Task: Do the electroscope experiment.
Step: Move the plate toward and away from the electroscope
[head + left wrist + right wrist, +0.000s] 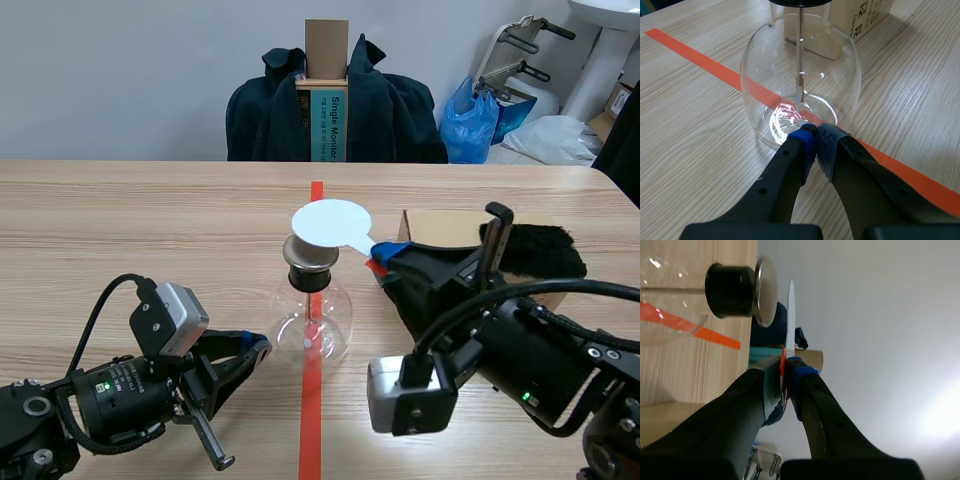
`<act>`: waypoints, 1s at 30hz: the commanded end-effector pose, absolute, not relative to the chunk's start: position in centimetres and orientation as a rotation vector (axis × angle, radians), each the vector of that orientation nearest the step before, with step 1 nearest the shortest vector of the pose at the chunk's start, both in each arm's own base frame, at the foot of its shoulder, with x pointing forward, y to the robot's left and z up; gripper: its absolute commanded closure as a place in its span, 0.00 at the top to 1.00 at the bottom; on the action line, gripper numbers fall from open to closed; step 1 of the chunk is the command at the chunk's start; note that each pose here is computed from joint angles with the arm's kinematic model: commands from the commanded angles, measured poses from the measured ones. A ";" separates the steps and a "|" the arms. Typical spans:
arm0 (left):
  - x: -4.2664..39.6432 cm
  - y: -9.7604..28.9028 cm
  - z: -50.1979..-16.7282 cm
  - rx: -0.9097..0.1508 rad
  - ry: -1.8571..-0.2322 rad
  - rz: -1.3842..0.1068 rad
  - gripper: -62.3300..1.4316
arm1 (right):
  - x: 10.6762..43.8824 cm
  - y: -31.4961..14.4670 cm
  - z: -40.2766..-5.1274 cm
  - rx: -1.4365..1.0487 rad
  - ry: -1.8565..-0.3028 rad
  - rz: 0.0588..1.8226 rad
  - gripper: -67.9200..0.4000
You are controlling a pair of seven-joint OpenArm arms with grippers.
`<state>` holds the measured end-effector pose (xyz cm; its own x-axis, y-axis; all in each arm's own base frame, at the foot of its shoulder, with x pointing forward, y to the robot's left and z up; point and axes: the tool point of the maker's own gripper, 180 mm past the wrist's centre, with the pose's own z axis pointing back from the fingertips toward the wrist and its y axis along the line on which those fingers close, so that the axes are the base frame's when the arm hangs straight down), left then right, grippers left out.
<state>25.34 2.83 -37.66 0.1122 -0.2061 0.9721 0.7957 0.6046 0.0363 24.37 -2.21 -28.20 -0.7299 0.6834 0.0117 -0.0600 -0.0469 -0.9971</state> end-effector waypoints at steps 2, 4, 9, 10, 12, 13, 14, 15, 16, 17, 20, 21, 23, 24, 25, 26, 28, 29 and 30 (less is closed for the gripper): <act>25.8 2.4 -36.7 -0.602 -1.286 -0.790 0.05 | 24.5 -1.8 -26.8 -0.685 -1.768 1.853 0.02; 25.8 2.4 -36.7 -0.602 -1.286 -0.790 0.05 | 24.1 -1.6 -26.8 -0.665 -1.784 1.869 0.02; 25.8 2.4 -36.7 -0.602 -1.286 -0.790 0.05 | 23.7 -1.2 -26.8 -0.639 -1.803 1.889 0.02; 25.8 2.4 -36.7 -0.602 -1.286 -0.790 0.05 | 23.6 -1.2 -26.8 -0.636 -1.806 1.892 0.02; 25.8 2.4 -36.7 -0.601 -1.286 -0.790 0.05 | 23.6 -1.1 -26.8 -0.634 -1.808 1.894 0.02; 25.8 2.4 -36.7 -0.601 -1.286 -0.790 0.05 | 23.6 -1.1 -26.8 -0.634 -1.808 1.894 0.02; 25.8 2.4 -36.7 -0.601 -1.286 -0.790 0.05 | 23.6 -1.1 -26.8 -0.635 -1.807 1.893 0.02; 25.8 2.4 -36.7 -0.601 -1.286 -0.790 0.05 | 23.7 -1.2 -26.8 -0.638 -1.804 1.890 0.02; 25.8 2.4 -36.7 -0.601 -1.286 -0.790 0.05 | 23.7 -1.3 -26.8 -0.643 -1.800 1.887 0.02; 25.8 2.4 -36.7 -0.601 -1.286 -0.790 0.05 | 23.8 -1.3 -26.8 -0.647 -1.797 1.883 0.02; 25.8 2.4 -36.7 -0.598 -1.287 -0.790 0.05 | 24.2 -1.6 -26.8 -0.670 -1.780 1.865 0.02; 25.9 2.5 -36.8 -0.593 -1.289 -0.789 0.05 | 24.4 -1.8 -26.8 -0.681 -1.771 1.856 0.02; 26.1 2.6 -36.7 -0.574 -1.298 -0.787 0.05 | 24.9 -2.2 -26.7 -0.711 -1.748 1.832 0.02; 26.1 2.7 -36.7 -0.572 -1.299 -0.787 0.05 | 25.2 -2.5 -26.7 -0.730 -1.733 1.816 0.02; 26.1 2.7 -36.7 -0.572 -1.299 -0.787 0.05 | 25.5 -2.9 -26.7 -0.751 -1.715 1.798 0.02; 26.1 2.7 -36.7 -0.571 -1.299 -0.787 0.05 | 25.9 -3.3 -26.7 -0.774 -1.696 1.778 0.02; 26.1 2.7 -36.8 -0.570 -1.298 -0.788 0.05 | 26.6 -4.1 -26.7 -0.821 -1.656 1.736 0.02; 26.1 2.7 -36.8 -0.570 -1.298 -0.789 0.05 | 27.0 -4.5 -26.6 -0.844 -1.636 1.715 0.02; 26.1 2.7 -36.8 -0.570 -1.298 -0.789 0.05 | 27.3 -5.0 -26.6 -0.864 -1.617 1.696 0.02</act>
<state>25.70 3.12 -37.64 0.0996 -0.2162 0.9712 0.7822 0.6203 0.0579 26.67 -4.83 -28.22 -0.5850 0.8110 -0.0027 -0.0600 -0.0466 -0.9971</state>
